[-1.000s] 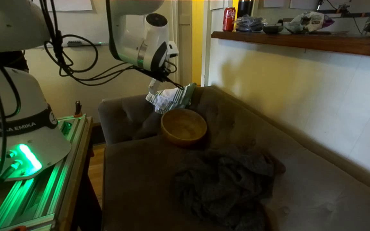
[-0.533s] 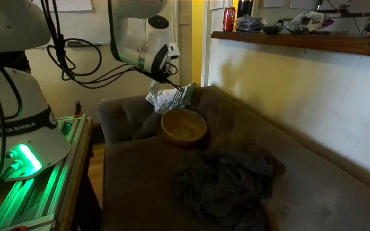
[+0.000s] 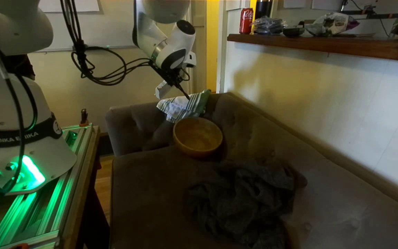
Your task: Pick up the book and put it on the sofa arm
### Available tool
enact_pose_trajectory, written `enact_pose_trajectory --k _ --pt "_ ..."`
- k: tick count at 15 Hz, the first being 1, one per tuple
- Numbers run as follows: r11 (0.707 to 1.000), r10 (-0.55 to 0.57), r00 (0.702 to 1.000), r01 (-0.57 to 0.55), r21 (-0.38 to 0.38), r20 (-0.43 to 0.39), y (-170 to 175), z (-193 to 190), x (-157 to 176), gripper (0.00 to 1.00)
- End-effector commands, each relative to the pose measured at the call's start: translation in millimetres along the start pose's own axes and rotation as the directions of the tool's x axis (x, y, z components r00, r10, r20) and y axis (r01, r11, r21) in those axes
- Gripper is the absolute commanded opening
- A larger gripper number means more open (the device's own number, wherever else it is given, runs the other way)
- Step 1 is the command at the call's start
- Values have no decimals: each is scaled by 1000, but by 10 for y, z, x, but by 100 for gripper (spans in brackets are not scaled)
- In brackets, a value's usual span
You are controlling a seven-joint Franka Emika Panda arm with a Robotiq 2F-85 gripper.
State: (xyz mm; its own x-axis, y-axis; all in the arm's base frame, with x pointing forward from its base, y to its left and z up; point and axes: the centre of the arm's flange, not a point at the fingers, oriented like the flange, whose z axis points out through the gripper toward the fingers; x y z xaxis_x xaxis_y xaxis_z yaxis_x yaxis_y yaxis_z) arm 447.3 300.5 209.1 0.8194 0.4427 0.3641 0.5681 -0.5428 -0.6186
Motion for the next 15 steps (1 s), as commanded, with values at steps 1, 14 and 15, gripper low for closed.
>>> enact_pose_trajectory --k 1,14,15 --pt "981 86 996 -91 172 32 60 159 506 6" --pt "934 295 955 -296 199 35 490 319 545 6" --pt "915 338 940 -339 218 46 558 344 568 6"
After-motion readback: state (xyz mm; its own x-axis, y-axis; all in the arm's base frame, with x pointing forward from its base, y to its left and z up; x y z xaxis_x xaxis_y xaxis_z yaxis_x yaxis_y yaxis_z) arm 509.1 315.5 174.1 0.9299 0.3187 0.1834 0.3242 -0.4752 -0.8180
